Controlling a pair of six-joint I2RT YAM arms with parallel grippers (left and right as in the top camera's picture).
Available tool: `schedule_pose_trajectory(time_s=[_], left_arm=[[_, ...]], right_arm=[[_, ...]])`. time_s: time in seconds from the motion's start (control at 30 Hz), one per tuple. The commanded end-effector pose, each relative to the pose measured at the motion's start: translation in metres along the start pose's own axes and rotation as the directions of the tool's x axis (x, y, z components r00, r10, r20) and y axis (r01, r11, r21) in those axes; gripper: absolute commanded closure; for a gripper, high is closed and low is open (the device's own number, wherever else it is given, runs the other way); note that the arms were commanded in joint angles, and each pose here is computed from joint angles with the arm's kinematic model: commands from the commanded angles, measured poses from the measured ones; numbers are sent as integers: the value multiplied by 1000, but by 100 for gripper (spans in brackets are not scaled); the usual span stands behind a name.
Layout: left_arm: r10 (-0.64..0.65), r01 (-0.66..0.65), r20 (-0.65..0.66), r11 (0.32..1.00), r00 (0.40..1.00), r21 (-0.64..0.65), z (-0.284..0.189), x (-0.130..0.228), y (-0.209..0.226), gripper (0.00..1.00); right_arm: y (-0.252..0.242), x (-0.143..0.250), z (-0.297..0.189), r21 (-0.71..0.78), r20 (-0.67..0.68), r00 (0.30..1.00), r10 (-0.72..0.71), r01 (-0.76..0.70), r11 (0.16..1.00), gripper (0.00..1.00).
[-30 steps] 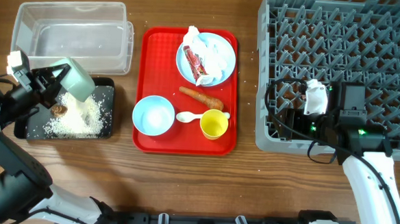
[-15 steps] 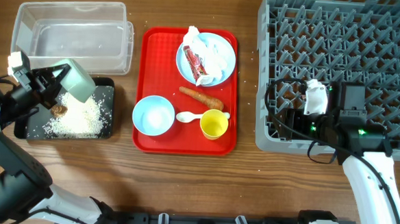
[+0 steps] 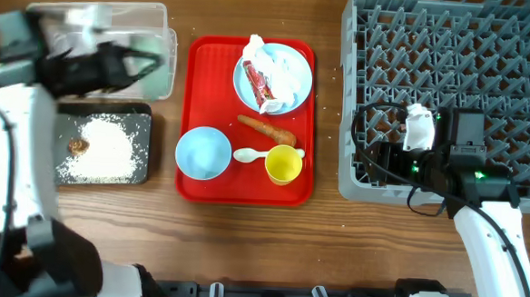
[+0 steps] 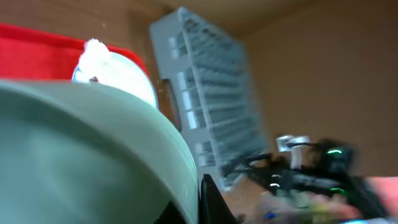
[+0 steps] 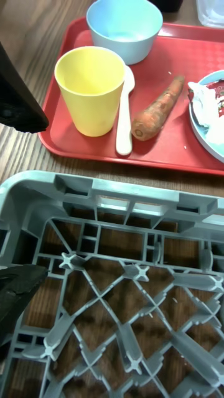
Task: Sort waste into correct bins and load items into the dishwasher rack
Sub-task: 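Return the empty bowl to the red tray with the left gripper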
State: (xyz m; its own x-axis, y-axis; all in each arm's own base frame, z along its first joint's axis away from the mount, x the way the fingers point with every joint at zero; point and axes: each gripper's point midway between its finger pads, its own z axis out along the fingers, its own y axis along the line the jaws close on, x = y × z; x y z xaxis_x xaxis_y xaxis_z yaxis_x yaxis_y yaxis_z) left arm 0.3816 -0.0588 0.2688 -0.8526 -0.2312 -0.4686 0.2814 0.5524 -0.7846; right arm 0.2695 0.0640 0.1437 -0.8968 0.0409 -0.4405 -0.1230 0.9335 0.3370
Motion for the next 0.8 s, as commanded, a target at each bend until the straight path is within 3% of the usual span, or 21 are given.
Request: schedule_pose_trajectory(time_s=[0.0,0.1,0.13,0.27,0.77], left_arm=[[28,-41,-43,931,999,-362,47,6,20,96],[130,-164,-100,812,986,-560,80,14,31,96],[169,-215,-134,736,976,-641,91,18,39,96],[206,-293,-210,620,956,-728,114,30,55,96],[95,-348,-362,571,927,-743,187,77,142,93]], right_arm=[[-1,-7,-4,10,21,1000,22,-23,1000,29],[-1,-6,-4,11,18,1000,23,-23,1000,29],[-1,-6,-4,11,18,1000,23,-23,1000,28],[-1,-6,-4,11,19,1000,22,-23,1000,28],[-1,-6,-4,11,19,1000,22,-22,1000,28]])
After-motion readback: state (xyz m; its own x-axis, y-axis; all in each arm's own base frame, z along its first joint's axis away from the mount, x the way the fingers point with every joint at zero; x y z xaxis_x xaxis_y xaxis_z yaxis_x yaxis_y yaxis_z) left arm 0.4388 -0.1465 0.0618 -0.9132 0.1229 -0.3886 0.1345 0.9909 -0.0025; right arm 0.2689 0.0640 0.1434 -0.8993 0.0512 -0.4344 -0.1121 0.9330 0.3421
